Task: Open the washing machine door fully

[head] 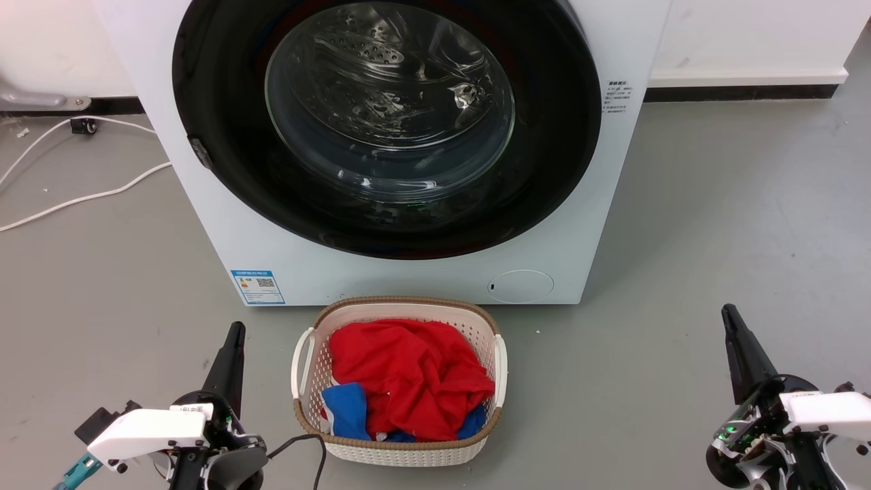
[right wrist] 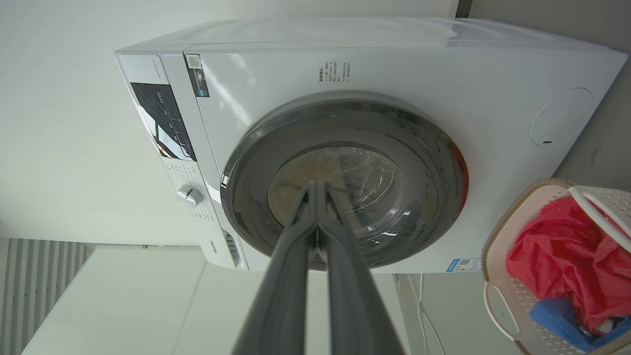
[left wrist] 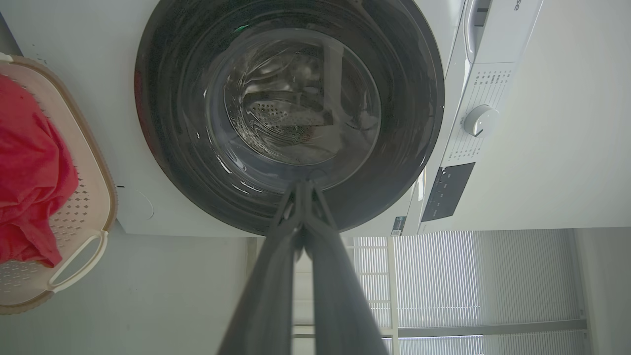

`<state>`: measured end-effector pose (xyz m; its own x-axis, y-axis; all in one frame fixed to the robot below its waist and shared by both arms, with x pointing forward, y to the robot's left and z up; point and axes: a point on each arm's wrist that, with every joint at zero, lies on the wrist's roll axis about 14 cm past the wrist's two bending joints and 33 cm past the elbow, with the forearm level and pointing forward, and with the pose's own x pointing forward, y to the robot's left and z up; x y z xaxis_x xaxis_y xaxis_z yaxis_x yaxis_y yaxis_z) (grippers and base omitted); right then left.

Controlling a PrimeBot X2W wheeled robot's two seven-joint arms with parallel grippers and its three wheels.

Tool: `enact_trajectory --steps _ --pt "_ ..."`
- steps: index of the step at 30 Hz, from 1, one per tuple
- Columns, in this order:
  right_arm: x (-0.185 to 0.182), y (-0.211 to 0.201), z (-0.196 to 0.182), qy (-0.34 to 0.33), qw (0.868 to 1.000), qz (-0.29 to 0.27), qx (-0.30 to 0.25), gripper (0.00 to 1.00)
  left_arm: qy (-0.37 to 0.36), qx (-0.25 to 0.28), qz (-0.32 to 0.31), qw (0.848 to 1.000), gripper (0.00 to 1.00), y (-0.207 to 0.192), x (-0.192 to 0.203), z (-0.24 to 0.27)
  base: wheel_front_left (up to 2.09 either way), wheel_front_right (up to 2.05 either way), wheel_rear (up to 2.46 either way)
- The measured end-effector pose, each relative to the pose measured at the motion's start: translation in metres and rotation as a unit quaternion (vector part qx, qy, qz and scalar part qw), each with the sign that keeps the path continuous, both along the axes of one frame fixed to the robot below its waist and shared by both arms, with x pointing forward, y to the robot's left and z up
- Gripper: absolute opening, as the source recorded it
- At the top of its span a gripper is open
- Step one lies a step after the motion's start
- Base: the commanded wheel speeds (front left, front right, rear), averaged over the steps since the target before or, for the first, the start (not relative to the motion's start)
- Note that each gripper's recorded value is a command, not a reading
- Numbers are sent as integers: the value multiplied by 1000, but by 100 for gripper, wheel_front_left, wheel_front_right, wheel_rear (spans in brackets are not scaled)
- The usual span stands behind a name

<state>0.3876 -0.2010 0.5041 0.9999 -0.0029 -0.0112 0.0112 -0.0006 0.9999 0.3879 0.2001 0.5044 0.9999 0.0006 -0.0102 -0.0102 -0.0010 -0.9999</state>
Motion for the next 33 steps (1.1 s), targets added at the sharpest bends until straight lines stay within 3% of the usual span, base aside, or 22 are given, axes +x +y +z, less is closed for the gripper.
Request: enact_trajectory --steps 33 --pt "0 0 0 0 1000 1 -1 0 0 0 0 1000 0 0 0 0 0 0 0"
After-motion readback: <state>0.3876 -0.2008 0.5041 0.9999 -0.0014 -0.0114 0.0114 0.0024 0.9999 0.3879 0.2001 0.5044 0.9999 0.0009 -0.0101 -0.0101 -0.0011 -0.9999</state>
